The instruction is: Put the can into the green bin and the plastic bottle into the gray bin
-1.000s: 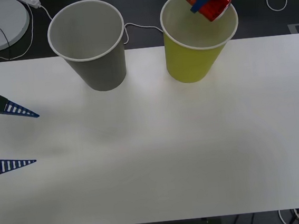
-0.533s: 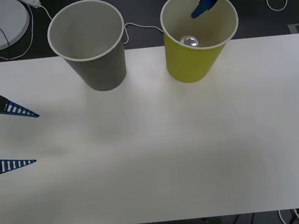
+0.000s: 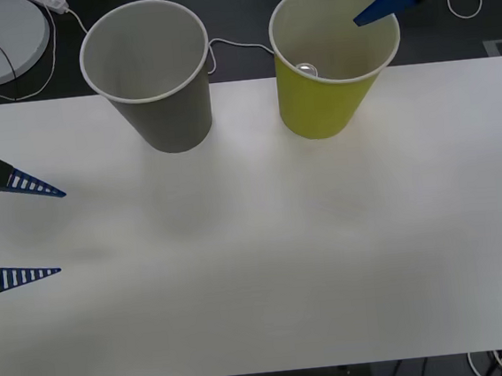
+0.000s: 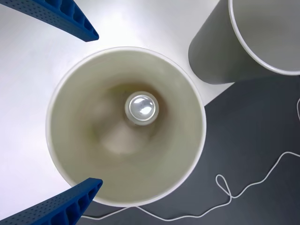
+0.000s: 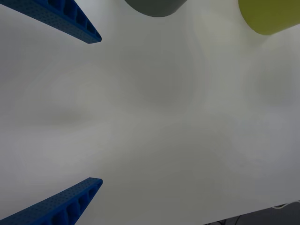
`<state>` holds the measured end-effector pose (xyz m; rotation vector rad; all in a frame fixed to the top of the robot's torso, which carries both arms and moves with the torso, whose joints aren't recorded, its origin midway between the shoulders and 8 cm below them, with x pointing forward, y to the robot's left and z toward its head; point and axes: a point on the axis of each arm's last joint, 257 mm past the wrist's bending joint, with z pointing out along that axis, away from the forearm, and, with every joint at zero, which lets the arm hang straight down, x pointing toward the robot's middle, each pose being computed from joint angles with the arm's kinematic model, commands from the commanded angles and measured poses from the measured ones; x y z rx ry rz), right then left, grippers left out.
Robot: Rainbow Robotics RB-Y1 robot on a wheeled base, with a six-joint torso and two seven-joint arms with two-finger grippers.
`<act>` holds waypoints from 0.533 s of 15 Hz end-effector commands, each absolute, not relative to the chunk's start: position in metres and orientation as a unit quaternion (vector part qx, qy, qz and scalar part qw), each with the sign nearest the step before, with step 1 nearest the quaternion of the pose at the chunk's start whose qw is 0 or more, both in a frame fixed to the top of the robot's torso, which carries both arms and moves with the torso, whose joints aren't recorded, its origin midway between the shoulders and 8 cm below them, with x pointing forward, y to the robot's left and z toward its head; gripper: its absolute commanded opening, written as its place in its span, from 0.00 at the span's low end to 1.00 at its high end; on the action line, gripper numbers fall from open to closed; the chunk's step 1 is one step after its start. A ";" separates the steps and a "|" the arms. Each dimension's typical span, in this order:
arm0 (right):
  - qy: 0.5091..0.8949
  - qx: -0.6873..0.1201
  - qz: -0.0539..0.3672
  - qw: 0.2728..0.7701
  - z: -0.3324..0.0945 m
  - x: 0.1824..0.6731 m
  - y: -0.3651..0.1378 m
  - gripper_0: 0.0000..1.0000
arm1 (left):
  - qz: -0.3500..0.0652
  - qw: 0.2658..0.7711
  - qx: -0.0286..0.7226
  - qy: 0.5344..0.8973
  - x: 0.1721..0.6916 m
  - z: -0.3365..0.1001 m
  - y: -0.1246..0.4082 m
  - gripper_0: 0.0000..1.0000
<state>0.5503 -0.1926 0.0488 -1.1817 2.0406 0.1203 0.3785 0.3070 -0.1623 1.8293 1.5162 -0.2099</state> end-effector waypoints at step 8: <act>0.702 -0.559 0.095 0.432 0.031 0.474 -0.242 1.00 | -0.082 0.369 0.713 0.591 0.378 -0.162 0.307 1.00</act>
